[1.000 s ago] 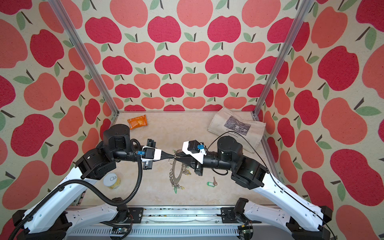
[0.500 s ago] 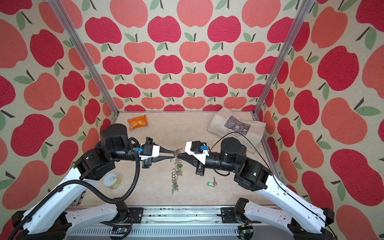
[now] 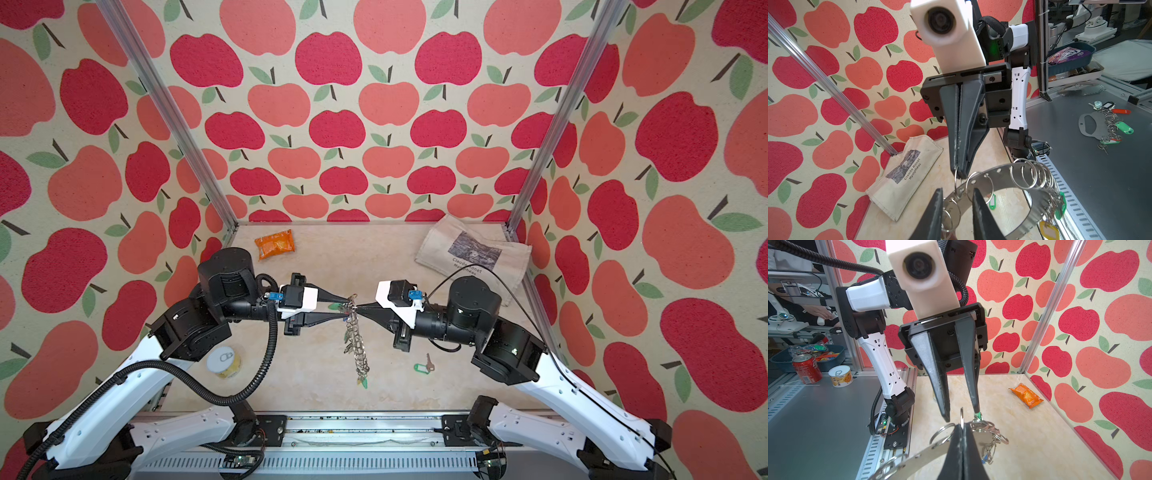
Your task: Put the keys on the keyring
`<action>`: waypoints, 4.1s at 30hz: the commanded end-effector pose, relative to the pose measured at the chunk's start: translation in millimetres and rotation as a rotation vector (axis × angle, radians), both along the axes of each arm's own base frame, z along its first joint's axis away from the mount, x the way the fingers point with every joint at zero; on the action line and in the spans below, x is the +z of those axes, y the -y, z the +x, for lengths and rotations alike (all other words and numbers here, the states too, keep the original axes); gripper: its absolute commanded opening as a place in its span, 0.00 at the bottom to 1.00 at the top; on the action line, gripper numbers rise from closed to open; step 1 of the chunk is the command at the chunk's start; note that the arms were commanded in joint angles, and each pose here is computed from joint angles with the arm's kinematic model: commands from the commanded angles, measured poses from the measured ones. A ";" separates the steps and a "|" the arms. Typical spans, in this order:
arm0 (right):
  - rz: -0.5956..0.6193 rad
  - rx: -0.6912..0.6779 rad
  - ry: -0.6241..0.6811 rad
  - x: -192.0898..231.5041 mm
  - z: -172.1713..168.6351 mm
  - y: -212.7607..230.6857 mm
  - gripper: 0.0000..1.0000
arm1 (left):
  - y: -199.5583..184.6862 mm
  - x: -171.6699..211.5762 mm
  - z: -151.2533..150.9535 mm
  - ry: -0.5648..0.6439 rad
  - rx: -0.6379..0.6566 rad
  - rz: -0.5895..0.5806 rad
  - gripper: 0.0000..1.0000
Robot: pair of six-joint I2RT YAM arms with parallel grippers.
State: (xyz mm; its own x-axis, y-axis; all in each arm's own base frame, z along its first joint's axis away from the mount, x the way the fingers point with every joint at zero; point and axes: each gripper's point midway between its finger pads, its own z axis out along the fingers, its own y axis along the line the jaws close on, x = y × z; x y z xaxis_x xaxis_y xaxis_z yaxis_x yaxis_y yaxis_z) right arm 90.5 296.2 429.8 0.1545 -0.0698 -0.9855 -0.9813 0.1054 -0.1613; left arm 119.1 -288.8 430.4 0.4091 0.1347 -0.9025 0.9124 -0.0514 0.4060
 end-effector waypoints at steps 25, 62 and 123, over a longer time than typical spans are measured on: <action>0.096 0.014 0.039 29.0 -4.2 3.3 0.00 | 6.8 2.3 -8.6 -0.058 -0.075 -0.021 0.00; -0.010 0.093 -0.036 6.5 -17.8 -0.6 0.32 | -5.4 14.2 -5.8 0.067 0.002 -0.068 0.00; -0.257 0.045 0.106 -24.2 -40.4 -11.5 0.23 | -16.8 3.4 37.6 -0.032 0.178 -0.021 0.00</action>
State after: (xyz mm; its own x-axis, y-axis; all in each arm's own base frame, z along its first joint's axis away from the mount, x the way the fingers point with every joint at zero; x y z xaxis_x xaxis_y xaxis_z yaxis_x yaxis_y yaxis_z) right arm 76.5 311.5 418.3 0.2267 -0.2588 -0.9389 -0.9554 0.1281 -0.2660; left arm 125.7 -278.2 417.7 0.3394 0.1615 -0.9267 0.9402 -0.0275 0.3395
